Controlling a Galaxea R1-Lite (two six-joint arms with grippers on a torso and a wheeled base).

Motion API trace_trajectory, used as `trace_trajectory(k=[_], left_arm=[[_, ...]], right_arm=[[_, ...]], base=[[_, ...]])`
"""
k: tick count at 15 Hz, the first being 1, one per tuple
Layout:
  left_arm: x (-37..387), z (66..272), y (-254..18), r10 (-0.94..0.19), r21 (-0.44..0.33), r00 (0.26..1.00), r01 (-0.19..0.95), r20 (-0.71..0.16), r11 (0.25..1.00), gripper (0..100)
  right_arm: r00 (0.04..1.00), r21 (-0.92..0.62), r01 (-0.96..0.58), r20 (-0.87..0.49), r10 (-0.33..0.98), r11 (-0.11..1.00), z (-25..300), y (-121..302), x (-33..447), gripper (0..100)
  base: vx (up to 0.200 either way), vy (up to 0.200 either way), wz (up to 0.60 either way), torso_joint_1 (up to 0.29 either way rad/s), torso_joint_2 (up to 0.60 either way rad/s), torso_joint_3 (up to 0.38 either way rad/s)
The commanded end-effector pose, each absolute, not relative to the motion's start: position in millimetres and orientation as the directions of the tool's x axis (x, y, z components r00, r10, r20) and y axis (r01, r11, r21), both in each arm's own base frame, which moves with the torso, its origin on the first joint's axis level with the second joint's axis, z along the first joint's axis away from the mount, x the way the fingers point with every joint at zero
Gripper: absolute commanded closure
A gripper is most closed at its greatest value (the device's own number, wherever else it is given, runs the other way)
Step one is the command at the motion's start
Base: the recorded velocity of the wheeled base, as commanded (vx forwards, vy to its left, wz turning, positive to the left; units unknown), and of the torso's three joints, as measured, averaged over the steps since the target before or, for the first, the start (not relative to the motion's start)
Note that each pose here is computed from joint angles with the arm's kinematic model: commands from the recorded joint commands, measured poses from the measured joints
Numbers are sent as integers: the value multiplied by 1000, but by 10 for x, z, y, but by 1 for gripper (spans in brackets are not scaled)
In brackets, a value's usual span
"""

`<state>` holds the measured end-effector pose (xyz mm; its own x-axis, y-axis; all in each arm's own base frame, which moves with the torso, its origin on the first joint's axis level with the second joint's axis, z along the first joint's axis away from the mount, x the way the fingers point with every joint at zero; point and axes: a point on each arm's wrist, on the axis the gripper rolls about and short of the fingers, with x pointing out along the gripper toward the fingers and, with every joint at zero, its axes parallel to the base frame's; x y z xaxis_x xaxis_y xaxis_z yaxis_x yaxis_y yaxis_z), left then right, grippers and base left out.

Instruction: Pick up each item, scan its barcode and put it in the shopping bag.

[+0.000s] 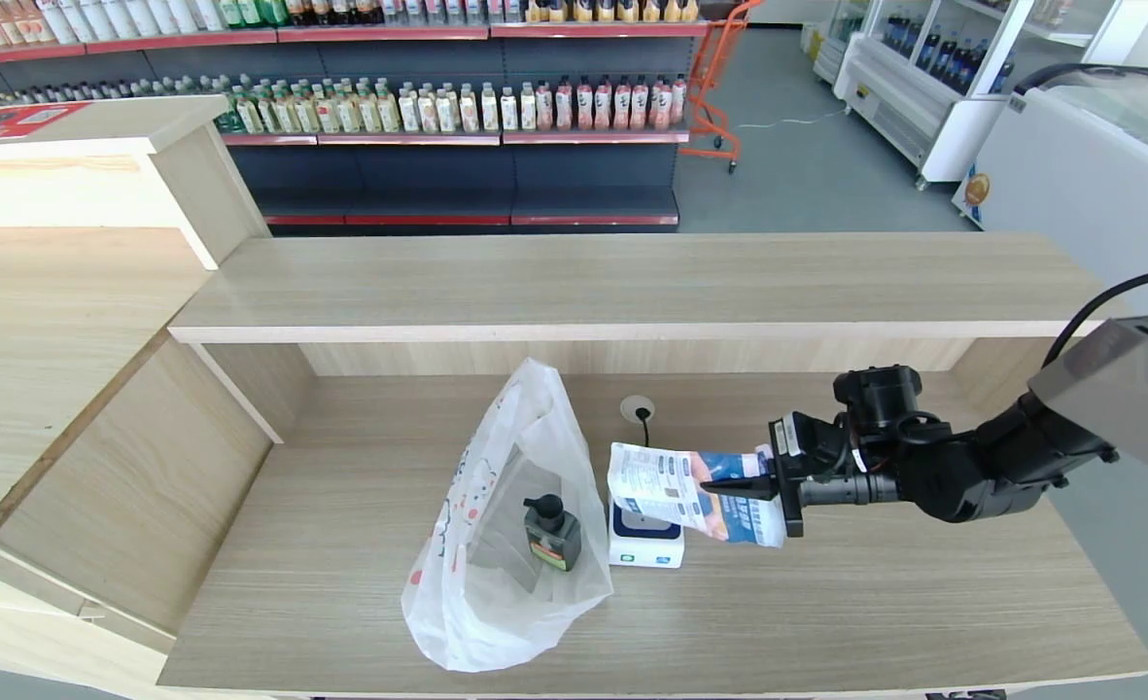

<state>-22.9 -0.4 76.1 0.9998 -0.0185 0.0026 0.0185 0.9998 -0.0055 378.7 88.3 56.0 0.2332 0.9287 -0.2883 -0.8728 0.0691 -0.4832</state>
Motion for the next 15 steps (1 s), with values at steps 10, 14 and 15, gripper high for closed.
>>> trace_trajectory(k=[10, 14, 15], left_arm=[[-229, 761, -4, -18, -6, 1000, 18, 3, 1000, 0], [-229, 761, -4, -18, -6, 1000, 18, 3, 1000, 0], [-229, 761, -4, -18, -6, 1000, 18, 3, 1000, 0]], right_arm=[[239, -487, -870, -297, 925, 68, 423, 772, 3817, 100], [248, -489, -869, -296, 923, 76, 443, 729, 3805, 100], [252, -491, -867, -295, 921, 80, 451, 710, 3804, 100]], base=[[0, 0, 0, 0, 0, 0], [0, 0, 0, 0, 0, 0], [0, 0, 0, 0, 0, 0]])
